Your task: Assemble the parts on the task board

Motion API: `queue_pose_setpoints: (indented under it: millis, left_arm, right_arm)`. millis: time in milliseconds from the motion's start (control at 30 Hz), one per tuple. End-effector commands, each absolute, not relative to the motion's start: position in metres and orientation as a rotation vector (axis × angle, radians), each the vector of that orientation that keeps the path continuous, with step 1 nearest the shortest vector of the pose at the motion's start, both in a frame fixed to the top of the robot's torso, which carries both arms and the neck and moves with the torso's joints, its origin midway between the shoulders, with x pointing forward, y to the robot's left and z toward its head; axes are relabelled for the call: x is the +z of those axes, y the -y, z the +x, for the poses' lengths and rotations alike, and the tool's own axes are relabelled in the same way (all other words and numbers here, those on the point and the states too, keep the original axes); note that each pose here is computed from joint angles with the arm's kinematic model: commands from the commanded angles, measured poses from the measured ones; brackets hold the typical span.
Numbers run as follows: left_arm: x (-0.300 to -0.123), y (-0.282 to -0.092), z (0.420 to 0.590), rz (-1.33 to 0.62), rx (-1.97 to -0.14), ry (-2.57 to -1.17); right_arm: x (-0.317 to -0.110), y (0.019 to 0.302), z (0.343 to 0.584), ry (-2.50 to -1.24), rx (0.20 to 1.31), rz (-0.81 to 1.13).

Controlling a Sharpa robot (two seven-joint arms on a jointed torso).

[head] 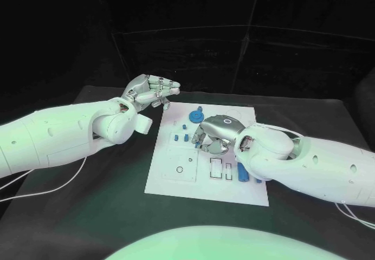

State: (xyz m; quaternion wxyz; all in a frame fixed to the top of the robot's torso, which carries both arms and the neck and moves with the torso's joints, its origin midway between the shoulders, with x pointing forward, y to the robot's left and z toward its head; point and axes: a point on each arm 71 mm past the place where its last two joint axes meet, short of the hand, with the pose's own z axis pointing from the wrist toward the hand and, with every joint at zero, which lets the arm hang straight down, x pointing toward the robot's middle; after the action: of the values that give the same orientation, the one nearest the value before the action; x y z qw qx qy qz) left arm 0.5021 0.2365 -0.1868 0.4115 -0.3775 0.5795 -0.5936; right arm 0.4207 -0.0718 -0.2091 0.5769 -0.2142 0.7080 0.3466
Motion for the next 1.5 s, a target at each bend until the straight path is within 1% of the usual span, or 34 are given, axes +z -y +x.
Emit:
queue_pose_setpoints:
  millis: [33, 267, 500, 1500]
  left_arm:
    - [-0.185, -0.235, 0.502, -0.946, -1.509, -1.454]
    - [-0.185, -0.236, 0.503, -0.946, -1.507, -1.452]
    - [-0.185, -0.235, 0.503, -0.945, -1.509, -1.454]
    - [-0.186, -0.234, 0.503, -0.947, -1.515, -1.464]
  right_arm:
    - [-0.216, 0.067, 0.416, -1.679, 0.836, -0.549]
    - [-0.229, 0.061, 0.409, -1.700, 0.860, -0.557]
    - [-0.234, 0.056, 0.407, -1.701, 0.866, -0.559]
    - [-0.241, 0.050, 0.412, -1.706, 0.841, -0.575]
